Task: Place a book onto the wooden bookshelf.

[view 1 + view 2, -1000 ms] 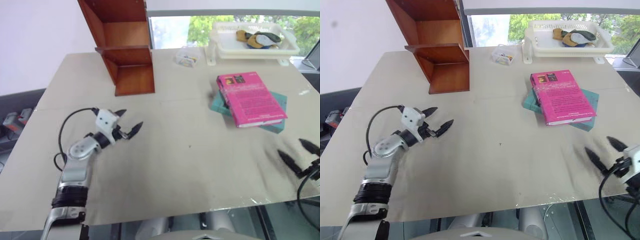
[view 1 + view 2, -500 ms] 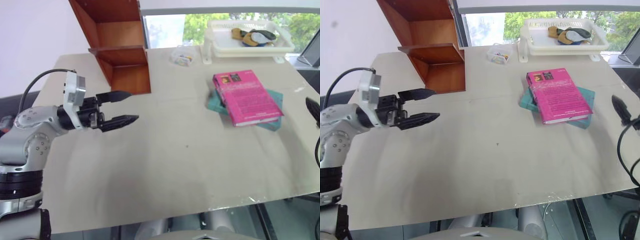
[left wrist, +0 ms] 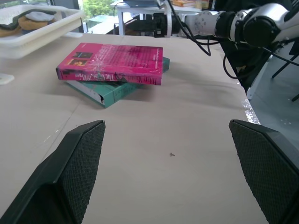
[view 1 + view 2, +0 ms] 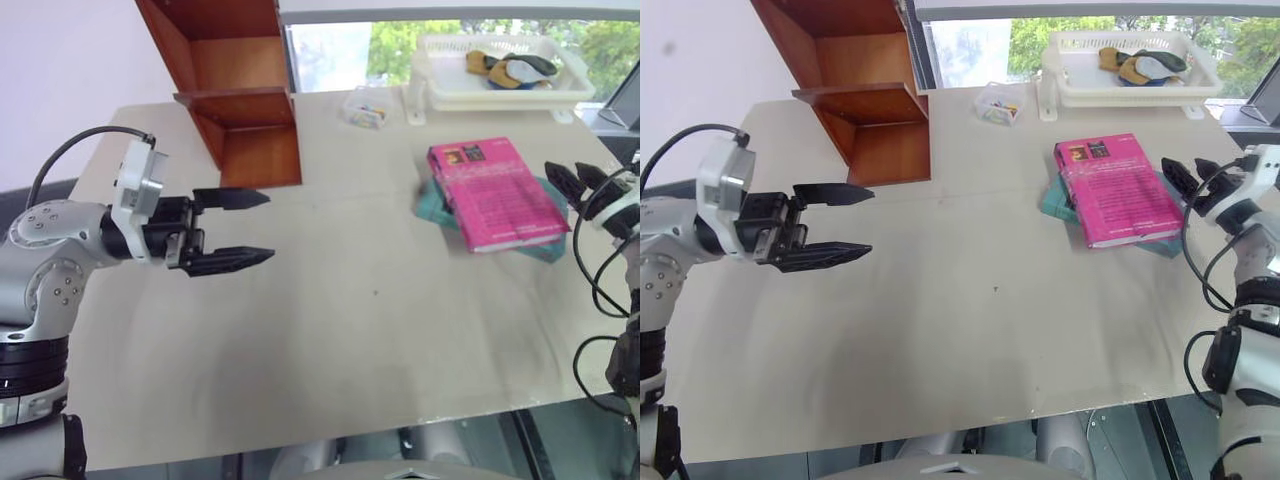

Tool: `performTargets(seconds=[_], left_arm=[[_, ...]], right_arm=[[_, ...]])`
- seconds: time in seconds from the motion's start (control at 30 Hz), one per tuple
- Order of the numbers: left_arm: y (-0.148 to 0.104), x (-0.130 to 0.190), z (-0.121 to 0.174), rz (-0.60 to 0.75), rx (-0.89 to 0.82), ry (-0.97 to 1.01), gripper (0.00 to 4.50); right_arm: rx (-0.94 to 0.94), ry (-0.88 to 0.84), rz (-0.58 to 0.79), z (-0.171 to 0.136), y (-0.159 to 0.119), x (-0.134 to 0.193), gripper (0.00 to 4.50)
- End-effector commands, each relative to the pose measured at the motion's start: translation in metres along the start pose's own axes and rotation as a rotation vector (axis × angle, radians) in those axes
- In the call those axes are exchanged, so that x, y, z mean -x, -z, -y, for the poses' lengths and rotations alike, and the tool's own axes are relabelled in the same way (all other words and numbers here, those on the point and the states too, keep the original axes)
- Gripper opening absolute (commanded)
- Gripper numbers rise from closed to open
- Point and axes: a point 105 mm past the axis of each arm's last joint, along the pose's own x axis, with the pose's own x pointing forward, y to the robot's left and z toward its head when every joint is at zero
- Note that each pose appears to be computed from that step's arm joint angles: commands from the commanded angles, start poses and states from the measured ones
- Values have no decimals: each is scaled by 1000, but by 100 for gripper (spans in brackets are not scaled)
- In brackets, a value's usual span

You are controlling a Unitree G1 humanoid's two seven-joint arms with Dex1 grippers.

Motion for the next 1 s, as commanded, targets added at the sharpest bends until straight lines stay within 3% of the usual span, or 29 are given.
performTargets(seconds=[0.03, 0.17, 0.5, 1.0], left_arm=[[-9, 1, 5, 2, -48, -6, 447], [-5, 2, 8, -6, -42, -18, 447], [1, 3, 12, -8, -29, -48, 447], [0, 8, 9, -29, -38, -64, 447]], right_arm=[[10, -33, -58, -3, 8, -3, 450], [5, -23, -55, -3, 8, -7, 450], [-31, 187, 106, 31, -39, 9, 450], [-466, 208, 75, 27, -9, 0, 450]])
